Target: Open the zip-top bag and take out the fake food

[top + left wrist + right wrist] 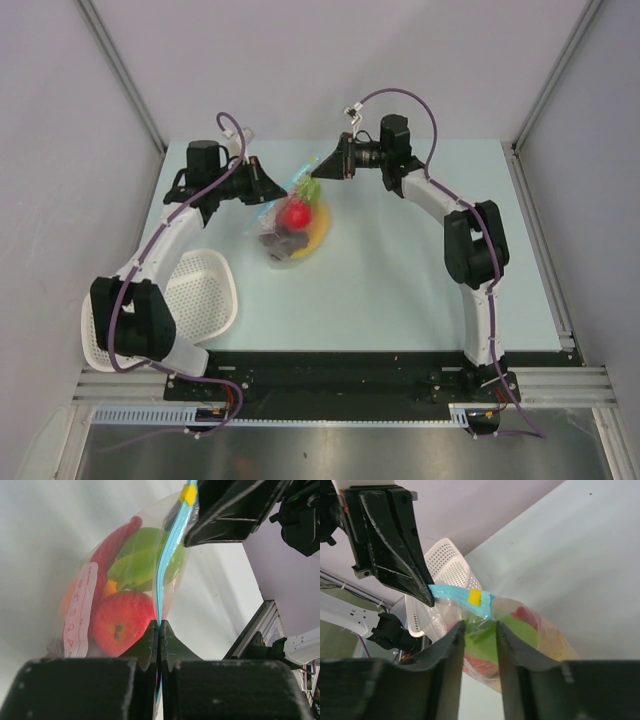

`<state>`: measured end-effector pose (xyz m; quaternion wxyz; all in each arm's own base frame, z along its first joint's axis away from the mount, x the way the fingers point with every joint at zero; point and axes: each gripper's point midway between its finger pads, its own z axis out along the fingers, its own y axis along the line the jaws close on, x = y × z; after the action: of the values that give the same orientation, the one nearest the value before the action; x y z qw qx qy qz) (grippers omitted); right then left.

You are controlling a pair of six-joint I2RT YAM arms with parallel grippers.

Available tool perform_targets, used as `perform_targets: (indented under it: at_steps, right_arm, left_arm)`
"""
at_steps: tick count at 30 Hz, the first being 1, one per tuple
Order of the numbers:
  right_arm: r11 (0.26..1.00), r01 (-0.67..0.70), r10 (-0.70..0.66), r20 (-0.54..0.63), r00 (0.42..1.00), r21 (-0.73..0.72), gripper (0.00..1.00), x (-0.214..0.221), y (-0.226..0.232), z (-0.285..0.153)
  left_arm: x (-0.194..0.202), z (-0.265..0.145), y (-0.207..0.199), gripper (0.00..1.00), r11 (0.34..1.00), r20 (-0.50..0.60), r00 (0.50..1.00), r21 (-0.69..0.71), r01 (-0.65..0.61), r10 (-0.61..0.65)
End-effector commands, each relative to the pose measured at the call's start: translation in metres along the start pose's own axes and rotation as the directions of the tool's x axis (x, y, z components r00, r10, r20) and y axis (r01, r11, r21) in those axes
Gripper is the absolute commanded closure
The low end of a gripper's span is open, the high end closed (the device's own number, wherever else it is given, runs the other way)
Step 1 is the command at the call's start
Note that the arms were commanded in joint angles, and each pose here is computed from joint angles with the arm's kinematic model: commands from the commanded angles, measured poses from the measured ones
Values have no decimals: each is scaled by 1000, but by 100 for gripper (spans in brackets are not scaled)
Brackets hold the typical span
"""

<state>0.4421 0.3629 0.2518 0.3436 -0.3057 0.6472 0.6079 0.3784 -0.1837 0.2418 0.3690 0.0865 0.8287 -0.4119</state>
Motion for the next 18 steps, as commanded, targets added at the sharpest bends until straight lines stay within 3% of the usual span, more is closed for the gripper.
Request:
perform_targets:
  at_steps: [1, 4, 5, 6, 8, 12, 18]
  right_arm:
    - [999, 46, -47, 11, 999, 16, 73, -13, 6, 3]
    - [998, 63, -63, 30, 998, -4, 90, -22, 18, 7]
    - [998, 67, -67, 31, 997, -9, 100, -24, 22, 10]
    - [998, 67, -66, 29, 997, -15, 100, -25, 26, 12]
    - [998, 61, -60, 17, 998, -23, 100, -24, 32, 14]
    - [998, 57, -57, -7, 998, -35, 100, -15, 44, 19]
    - [997, 51, -52, -24, 998, -57, 100, -11, 53, 22]
  left_arm:
    - [-14, -17, -34, 100, 992, 54, 994, 80, -96, 92]
    - [-14, -18, -31, 99, 993, 53, 994, 65, -100, 96]
    - [-15, -18, -31, 93, 993, 60, 993, 54, -102, 99]
    - [-19, -19, -31, 64, 993, 71, 992, 49, -107, 103]
    - [-27, -16, -32, 37, 993, 92, 991, 48, -107, 102]
    - [-49, -6, -36, 33, 993, 145, 984, 46, -111, 104]
    - [-65, 15, -42, 36, 990, 183, 978, 78, -117, 102]
